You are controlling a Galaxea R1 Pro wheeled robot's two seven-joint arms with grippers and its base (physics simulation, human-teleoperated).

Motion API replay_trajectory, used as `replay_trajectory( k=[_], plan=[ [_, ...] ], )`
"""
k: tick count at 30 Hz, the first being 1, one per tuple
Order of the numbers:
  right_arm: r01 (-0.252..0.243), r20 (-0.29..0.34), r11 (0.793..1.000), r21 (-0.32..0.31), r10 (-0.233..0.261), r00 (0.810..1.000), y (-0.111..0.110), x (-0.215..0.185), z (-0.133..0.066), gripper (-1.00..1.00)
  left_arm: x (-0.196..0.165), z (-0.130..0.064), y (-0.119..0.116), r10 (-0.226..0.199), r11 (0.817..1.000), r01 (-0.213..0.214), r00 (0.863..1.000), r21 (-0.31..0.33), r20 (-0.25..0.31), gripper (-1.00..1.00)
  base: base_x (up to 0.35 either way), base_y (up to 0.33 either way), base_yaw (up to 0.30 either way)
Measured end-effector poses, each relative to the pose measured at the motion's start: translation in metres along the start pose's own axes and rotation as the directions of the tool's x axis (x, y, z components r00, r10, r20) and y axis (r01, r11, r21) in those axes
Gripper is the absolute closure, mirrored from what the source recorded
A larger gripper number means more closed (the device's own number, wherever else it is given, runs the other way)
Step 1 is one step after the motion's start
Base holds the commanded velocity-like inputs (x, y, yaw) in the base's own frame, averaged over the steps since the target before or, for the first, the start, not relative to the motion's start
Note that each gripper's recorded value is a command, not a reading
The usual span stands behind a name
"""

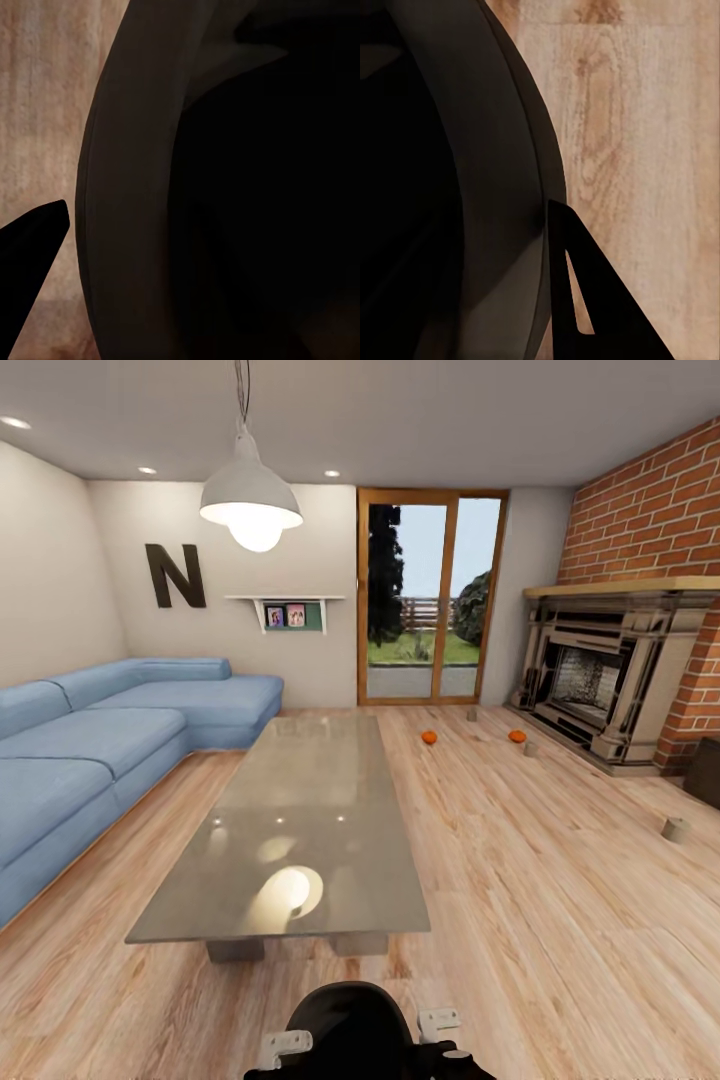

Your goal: Place each of the two pumpkins and all three candles from the living room inside a cabinet in the living room (use any cabinet), then make sure every cabinet is closed, and position the cauldron so it is next to a table in the living room.

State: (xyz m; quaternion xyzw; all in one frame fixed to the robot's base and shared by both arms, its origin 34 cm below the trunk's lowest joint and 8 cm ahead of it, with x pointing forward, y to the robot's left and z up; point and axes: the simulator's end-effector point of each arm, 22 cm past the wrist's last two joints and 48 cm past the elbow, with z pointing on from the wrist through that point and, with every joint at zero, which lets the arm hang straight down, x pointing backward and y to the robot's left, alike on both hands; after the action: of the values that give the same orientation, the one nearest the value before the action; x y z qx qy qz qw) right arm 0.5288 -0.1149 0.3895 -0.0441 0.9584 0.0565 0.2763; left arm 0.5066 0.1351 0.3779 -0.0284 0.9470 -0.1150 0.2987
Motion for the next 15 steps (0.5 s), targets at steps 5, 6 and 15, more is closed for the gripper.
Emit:
replay_trajectory(
  k=[5,6,15],
  plan=[
    [0.0,0.0,1.0,0.0,0.0,1.0,-0.001,0.007,0.008,1.0,0.008,0.007,0.002,0.0,1.0,0.0,1.0,0.0,0.0,1.0,0.0,0.0,0.0],
    [0.0,0.0,1.0,0.0,0.0,1.0,-0.001,0.009,0.009,1.0,0.009,0.009,0.003,0.0,1.0,0.0,1.0,0.0,0.0,1.0,0.0,0.0,0.0],
    [0.001,-0.001,1.0,0.0,-0.001,1.0,-0.002,0.023,0.023,1.0,0.024,0.022,0.007,-0.001,1.0,0.001,1.0,0.0,0.0,1.0,0.0,0.0,0.0]
  ],
)
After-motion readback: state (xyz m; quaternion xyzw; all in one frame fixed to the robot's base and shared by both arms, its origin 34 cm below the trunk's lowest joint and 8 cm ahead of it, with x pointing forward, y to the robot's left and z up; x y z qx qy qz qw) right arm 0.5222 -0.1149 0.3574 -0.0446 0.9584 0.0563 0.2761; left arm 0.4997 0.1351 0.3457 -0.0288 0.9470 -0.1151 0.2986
